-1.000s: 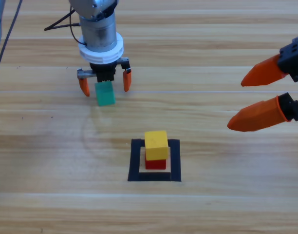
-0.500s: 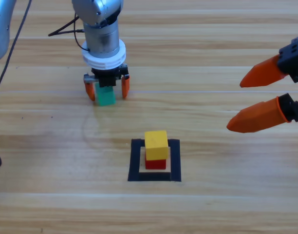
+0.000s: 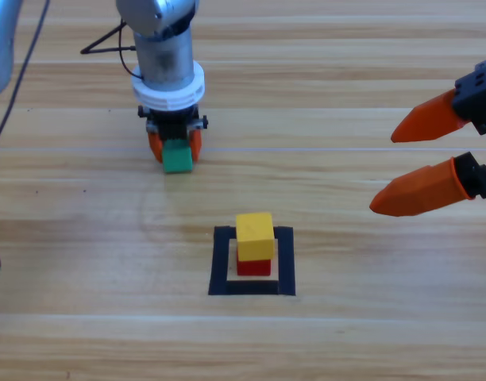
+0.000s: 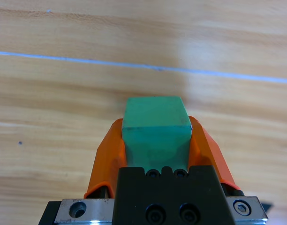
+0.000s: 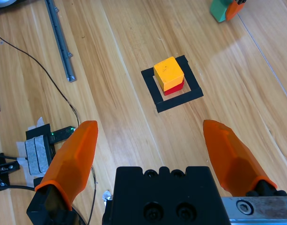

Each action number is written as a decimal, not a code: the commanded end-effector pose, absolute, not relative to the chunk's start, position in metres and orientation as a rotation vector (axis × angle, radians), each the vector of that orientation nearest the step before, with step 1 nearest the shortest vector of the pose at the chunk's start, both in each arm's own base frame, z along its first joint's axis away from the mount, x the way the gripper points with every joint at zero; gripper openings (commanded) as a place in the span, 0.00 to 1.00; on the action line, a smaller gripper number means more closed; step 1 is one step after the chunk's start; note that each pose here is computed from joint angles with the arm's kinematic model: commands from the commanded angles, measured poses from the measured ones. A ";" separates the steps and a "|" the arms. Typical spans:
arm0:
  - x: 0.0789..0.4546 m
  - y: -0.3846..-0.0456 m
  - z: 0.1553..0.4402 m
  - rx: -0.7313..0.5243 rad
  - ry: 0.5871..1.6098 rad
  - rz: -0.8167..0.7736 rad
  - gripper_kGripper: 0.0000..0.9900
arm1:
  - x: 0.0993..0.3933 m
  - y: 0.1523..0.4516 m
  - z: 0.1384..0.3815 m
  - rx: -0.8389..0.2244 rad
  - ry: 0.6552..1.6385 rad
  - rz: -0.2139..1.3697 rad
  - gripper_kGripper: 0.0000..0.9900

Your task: Stack the blocks in the rectangular block: red at the bottom, yellow in the middle, green on top

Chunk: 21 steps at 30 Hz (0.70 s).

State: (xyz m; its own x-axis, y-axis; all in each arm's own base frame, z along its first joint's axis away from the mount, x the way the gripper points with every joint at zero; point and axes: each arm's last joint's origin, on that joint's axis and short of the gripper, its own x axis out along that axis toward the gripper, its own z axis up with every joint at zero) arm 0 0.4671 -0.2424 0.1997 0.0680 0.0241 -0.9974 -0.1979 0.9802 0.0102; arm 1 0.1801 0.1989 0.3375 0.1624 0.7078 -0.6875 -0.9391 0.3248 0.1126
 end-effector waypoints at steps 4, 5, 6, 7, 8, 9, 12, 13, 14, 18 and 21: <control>0.408 -0.225 0.327 -0.108 1.392 -0.119 0.00 | 0.183 0.196 0.322 -0.380 0.782 1.208 1.00; 0.401 -0.221 0.332 -0.101 1.398 -0.120 0.00 | 0.183 0.196 0.322 -0.379 0.784 1.207 1.00; 0.394 -0.219 0.336 -0.082 1.400 -0.137 0.00 | 0.183 0.196 0.322 -0.379 0.784 1.207 1.00; 0.387 -0.219 0.339 -0.060 1.407 -0.154 0.00 | 0.183 0.196 0.322 -0.380 0.784 1.207 1.00; 0.381 -0.219 0.339 -0.039 1.417 -0.166 0.00 | 0.183 0.196 0.322 -0.379 0.784 1.207 1.00; 0.375 -0.220 0.335 -0.010 1.436 -0.177 0.00 | 0.183 0.196 0.322 -0.379 0.784 1.207 1.00; 0.366 -0.224 0.323 0.022 1.491 -0.170 0.00 | 0.183 0.195 0.322 -0.379 0.786 1.207 1.00; 0.364 -0.227 0.319 0.021 1.506 -0.160 0.00 | 0.182 0.195 0.322 -0.379 0.784 1.207 1.00; 0.361 -0.233 0.316 0.028 1.512 -0.164 0.00 | 0.182 0.195 0.322 -0.379 0.786 1.207 1.00; 0.341 -0.256 0.320 0.019 1.516 -0.171 0.00 | 0.181 0.194 0.323 -0.378 0.781 1.207 1.00; 0.327 -0.274 0.321 0.019 1.521 -0.176 0.00 | 0.181 0.194 0.323 -0.378 0.781 1.207 1.00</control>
